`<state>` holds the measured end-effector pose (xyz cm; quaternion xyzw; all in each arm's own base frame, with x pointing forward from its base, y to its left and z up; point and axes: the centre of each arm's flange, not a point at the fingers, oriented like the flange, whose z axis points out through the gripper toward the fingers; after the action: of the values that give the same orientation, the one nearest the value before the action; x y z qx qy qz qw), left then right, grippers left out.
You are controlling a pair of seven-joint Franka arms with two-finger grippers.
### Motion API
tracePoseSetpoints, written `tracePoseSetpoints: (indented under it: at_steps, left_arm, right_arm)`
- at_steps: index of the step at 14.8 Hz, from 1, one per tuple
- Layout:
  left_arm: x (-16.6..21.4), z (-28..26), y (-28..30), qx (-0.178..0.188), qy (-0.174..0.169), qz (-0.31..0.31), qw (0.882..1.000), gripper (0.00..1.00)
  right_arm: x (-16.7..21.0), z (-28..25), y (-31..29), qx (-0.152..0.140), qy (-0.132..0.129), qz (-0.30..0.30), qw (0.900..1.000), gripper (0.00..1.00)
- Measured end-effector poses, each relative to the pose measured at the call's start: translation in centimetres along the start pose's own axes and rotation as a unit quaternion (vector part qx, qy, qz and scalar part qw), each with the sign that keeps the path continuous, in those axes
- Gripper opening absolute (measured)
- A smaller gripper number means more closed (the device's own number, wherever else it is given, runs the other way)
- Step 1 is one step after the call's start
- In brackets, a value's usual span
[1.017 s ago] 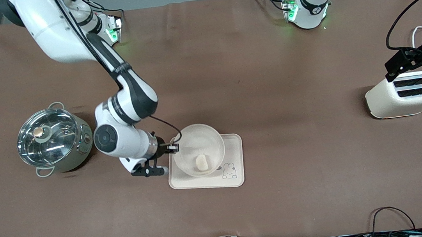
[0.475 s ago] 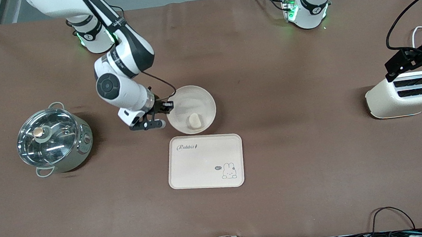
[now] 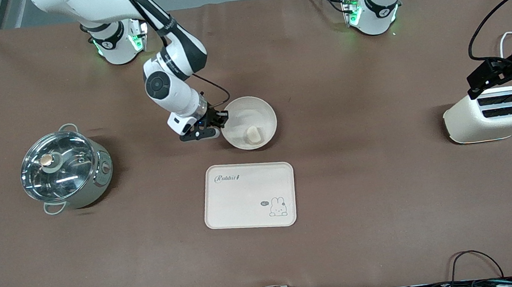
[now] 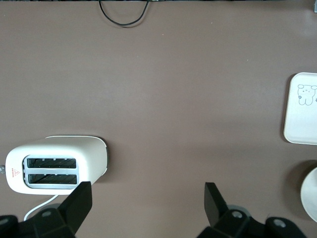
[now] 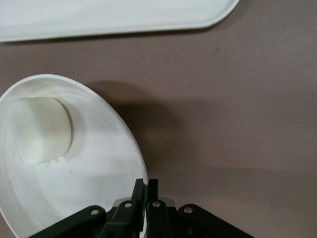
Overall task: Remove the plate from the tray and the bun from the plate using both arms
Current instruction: 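Release the plate with the right gripper while the left gripper reaches it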
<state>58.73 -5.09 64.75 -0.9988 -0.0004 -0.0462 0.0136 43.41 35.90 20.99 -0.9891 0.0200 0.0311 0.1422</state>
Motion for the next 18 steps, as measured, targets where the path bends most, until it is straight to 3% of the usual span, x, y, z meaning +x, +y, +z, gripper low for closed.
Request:
tracePoseSetpoints:
  at_steps: [4,6,9,11,14,16,18]
  left_arm:
    - [0.0,0.0,0.0,0.000,0.000,0.000,1.000,1.00]
    - [0.0,0.0,0.1,0.000,-0.001,0.000,1.000,1.00]
    - [-0.1,0.1,0.5,0.000,-0.002,0.003,1.000,1.00]
    - [-0.2,0.1,1.4,-0.002,-0.004,0.010,1.000,1.00]
    - [-1.2,1.8,6.2,-0.008,-0.034,-0.017,0.999,1.00]
    - [-2.0,3.9,12.5,-0.014,-0.050,-0.049,0.997,1.00]
    - [-2.6,6.5,19.6,-0.030,-0.049,-0.076,0.995,1.00]
  right_arm:
    - [0.2,2.6,1.1,-0.002,0.003,0.011,1.000,0.09]
    - [0.3,2.5,1.3,-0.003,-0.003,0.016,1.000,0.25]
    - [1.8,0.2,2.1,-0.009,-0.036,0.033,0.999,0.56]
    - [4.2,-5.0,2.9,-0.006,-0.061,0.049,0.997,0.74]
    - [7.9,-15.4,4.3,0.014,-0.058,0.066,0.996,1.00]
    - [9.7,-21.6,6.0,0.019,-0.063,0.075,0.995,1.00]
    - [11.8,-27.9,9.2,0.001,-0.060,0.064,0.996,1.00]
